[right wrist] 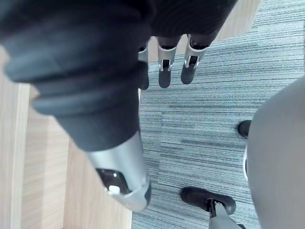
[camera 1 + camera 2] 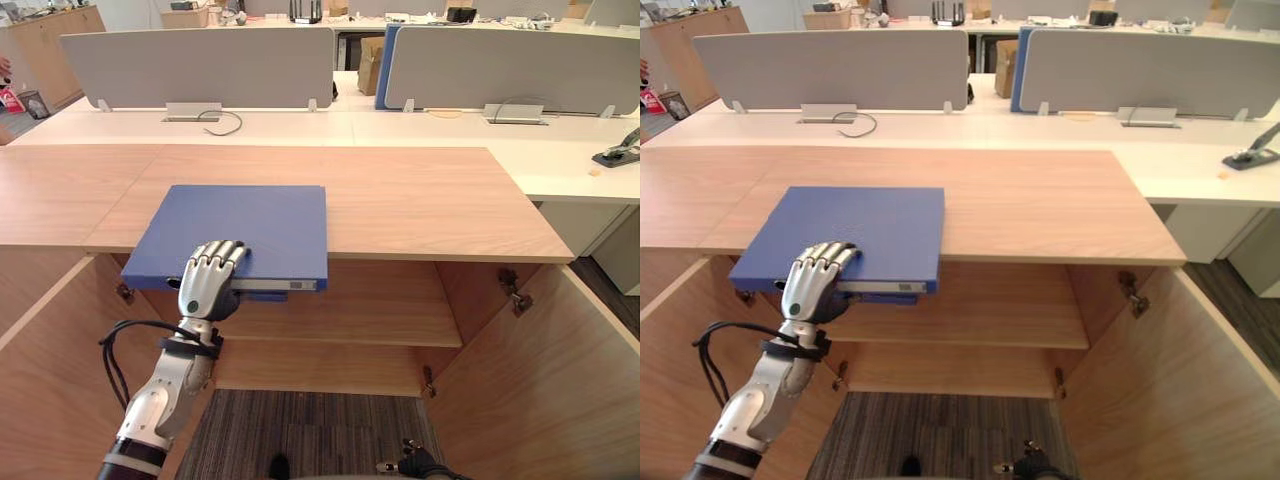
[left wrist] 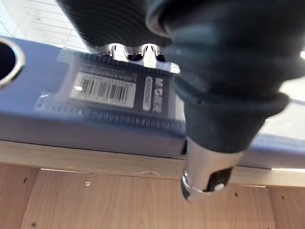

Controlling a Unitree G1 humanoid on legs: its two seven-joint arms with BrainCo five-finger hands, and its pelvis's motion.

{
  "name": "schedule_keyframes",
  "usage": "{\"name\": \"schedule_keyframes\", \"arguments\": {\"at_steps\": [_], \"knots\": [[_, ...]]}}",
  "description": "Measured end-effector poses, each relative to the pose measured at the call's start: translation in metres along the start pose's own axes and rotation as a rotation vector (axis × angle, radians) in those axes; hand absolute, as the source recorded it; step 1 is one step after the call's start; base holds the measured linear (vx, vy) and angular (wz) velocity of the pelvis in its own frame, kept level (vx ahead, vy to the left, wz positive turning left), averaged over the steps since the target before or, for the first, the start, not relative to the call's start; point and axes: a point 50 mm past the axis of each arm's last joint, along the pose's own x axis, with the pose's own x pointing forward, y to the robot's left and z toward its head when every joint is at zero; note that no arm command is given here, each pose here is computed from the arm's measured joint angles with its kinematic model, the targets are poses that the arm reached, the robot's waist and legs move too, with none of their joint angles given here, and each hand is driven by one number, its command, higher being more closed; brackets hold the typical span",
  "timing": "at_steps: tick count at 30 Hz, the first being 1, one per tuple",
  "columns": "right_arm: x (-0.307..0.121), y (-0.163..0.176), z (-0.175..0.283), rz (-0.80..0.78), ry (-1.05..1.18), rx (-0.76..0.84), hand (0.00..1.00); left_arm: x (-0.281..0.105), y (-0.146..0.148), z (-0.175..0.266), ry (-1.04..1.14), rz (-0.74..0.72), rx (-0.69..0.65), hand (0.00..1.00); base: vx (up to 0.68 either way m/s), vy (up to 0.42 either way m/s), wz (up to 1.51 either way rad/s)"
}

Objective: Walk over to the cabinet, pick up the folder, carry it to the office cabinet, place the folder inside the office cabinet, then close the office cabinet door

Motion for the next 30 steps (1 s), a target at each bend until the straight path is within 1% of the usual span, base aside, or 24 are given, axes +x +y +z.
{"name": "schedule_keyframes", "arguments": {"at_steps": [8, 11, 15, 16, 17, 18, 19, 20, 21, 23, 24, 26, 27, 28, 30], "knots": [[0.000, -0.001, 0.001, -0.002, -0.004, -0.001, 0.00, 0.005, -0.004, -0.010, 0.033, 0.010, 0.039, 1.00, -0.02, 0.003, -0.05], [0.001, -0.004, 0.002, -0.009, -0.004, -0.004, 0.00, 0.006, -0.003, -0.012, 0.078, 0.033, 0.024, 1.00, -0.01, 0.002, -0.05], [0.001, -0.007, 0.001, -0.017, -0.002, 0.000, 0.00, 0.002, 0.005, -0.003, 0.163, 0.103, -0.065, 1.00, 0.00, 0.000, 0.00], [0.001, -0.008, 0.001, -0.022, 0.003, 0.013, 0.00, -0.002, 0.017, 0.004, 0.188, 0.155, -0.134, 1.00, 0.00, 0.000, 0.00], [0.001, -0.008, 0.000, -0.025, 0.006, 0.023, 0.00, -0.003, 0.022, 0.006, 0.196, 0.177, -0.174, 1.00, 0.00, 0.000, 0.00], [0.000, -0.009, -0.002, -0.028, 0.013, 0.030, 0.00, -0.007, 0.034, 0.011, 0.220, 0.227, -0.288, 1.00, 0.00, 0.000, 0.00], [0.000, -0.009, -0.002, -0.028, 0.012, 0.033, 0.00, -0.009, 0.041, 0.014, 0.228, 0.256, -0.349, 1.00, 0.00, 0.000, 0.00], [0.000, -0.009, -0.004, -0.030, 0.016, 0.066, 0.00, -0.012, 0.055, 0.018, 0.233, 0.319, -0.491, 1.00, 0.00, 0.000, 0.00], [-0.001, -0.009, -0.005, -0.030, 0.016, 0.090, 0.00, -0.014, 0.063, 0.020, 0.230, 0.352, -0.574, 1.00, 0.00, 0.000, 0.00], [-0.003, -0.008, -0.001, -0.030, -0.031, 0.214, 0.00, -0.027, 0.083, 0.021, 0.238, 0.444, -0.839, 1.00, 0.00, 0.000, 0.00], [-0.005, -0.008, 0.003, -0.029, -0.060, 0.245, 0.00, -0.030, 0.087, 0.019, 0.245, 0.468, -0.899, 1.00, -0.03, 0.003, 0.02], [-0.014, -0.010, 0.027, -0.017, -0.221, 0.324, 0.00, -0.044, 0.101, 0.013, 0.263, 0.545, -1.098, 1.00, -0.05, 0.001, 0.02], [-0.017, -0.011, 0.034, -0.015, -0.269, 0.340, 0.00, -0.047, 0.104, 0.012, 0.263, 0.561, -1.138, 1.00, -0.09, 0.013, 0.02], [-0.027, -0.016, 0.049, -0.012, -0.381, 0.371, 0.00, -0.055, 0.111, 0.008, 0.266, 0.601, -1.212, 1.00, -0.09, 0.019, 0.01], [-0.036, -0.021, 0.062, -0.013, -0.470, 0.383, 0.00, -0.062, 0.120, 0.004, 0.260, 0.645, -1.254, 1.00, -0.07, 0.020, 0.01]]}}
